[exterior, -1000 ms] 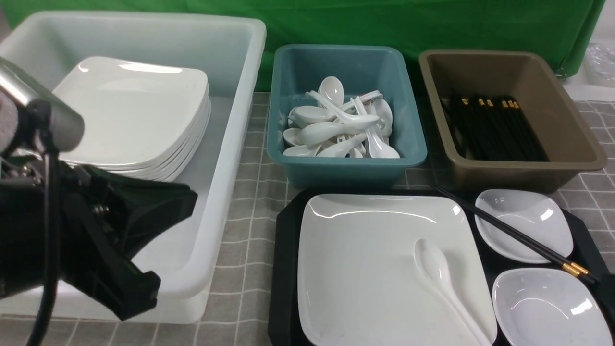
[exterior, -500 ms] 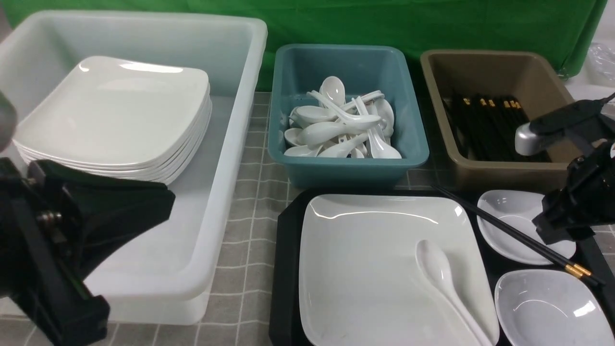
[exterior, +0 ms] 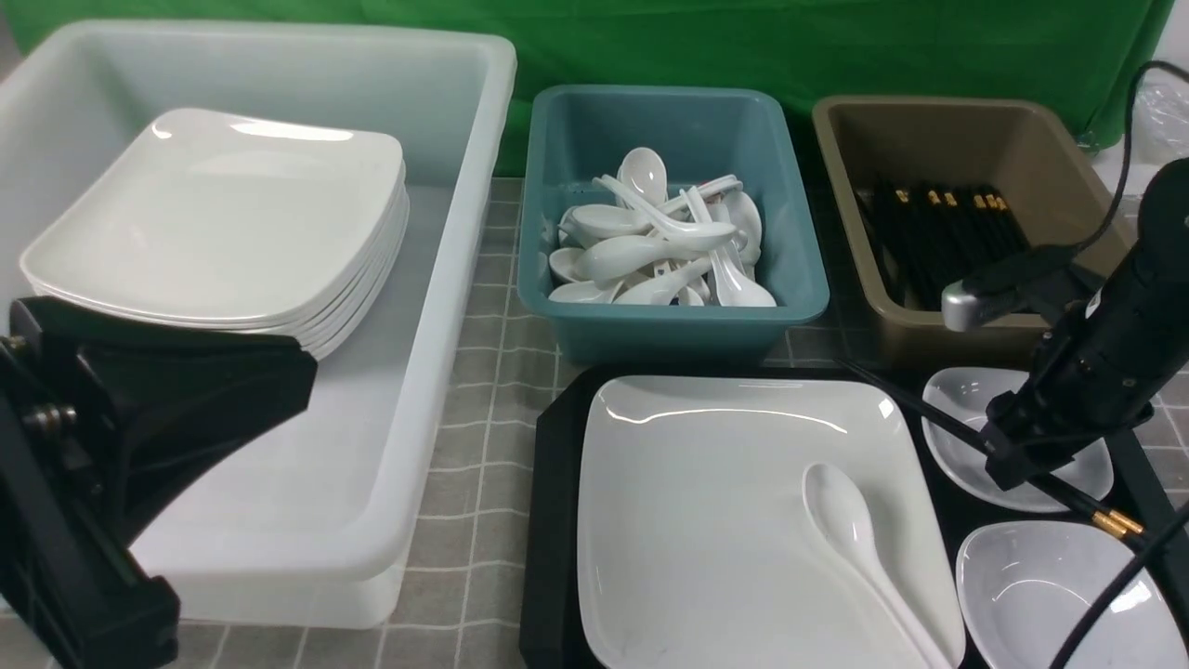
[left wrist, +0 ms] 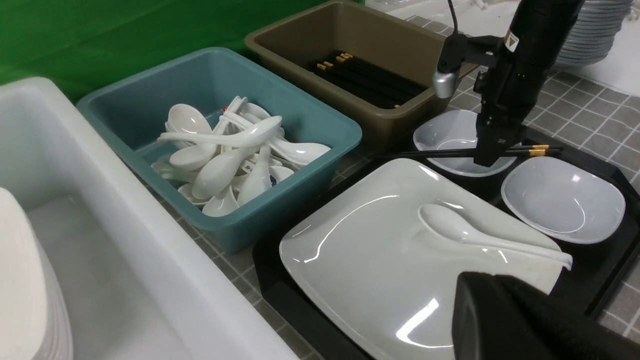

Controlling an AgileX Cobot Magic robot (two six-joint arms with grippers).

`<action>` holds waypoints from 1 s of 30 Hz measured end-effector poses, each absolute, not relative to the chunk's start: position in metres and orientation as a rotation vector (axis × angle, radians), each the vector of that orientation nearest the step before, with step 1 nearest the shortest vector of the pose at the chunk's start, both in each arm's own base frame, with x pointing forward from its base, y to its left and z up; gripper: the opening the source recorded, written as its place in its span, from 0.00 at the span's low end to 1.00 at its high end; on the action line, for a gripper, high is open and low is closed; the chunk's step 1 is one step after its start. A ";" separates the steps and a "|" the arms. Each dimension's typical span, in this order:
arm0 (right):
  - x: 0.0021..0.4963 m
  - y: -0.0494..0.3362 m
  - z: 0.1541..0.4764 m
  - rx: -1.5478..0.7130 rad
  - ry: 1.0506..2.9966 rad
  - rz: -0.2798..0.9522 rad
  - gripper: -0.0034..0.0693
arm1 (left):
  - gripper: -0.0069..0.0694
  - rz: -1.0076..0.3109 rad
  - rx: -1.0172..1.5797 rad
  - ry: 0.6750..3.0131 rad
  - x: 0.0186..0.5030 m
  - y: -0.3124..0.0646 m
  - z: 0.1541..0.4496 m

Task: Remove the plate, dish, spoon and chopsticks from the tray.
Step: Use the right arm to grab a pair of chopsticks from the plate

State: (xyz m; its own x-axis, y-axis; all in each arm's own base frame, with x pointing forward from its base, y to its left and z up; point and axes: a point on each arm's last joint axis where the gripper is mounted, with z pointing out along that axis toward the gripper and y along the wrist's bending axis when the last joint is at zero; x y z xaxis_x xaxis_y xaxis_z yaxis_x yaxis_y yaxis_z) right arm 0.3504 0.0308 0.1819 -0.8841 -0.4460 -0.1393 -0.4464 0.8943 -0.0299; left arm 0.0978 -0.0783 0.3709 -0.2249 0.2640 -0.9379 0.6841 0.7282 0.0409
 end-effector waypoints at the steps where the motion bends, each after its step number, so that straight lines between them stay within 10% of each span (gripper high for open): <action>1: 0.351 0.031 0.179 -0.702 2.920 0.005 0.72 | 0.10 -0.464 0.743 1.802 0.098 -0.078 0.371; 6: 0.355 0.031 0.167 -0.764 2.923 0.005 0.65 | 0.10 -0.464 0.741 1.798 0.098 -0.078 0.371; 15: 0.351 0.031 0.170 -0.891 2.914 0.008 0.21 | 0.10 -0.462 0.737 1.791 0.098 -0.078 0.372; 30: 0.294 0.072 0.282 -1.198 2.568 0.160 0.21 | 0.10 -0.468 0.661 1.691 0.102 -0.078 0.382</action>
State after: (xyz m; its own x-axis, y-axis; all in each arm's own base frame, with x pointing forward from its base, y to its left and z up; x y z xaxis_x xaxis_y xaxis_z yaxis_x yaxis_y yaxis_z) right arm 0.2940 0.0724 0.2816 -0.6063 -0.7297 -0.3163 -0.7632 0.6456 -0.0263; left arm 0.1021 -0.0777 0.3825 -0.1377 0.1753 -0.9748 0.6514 0.7574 0.0442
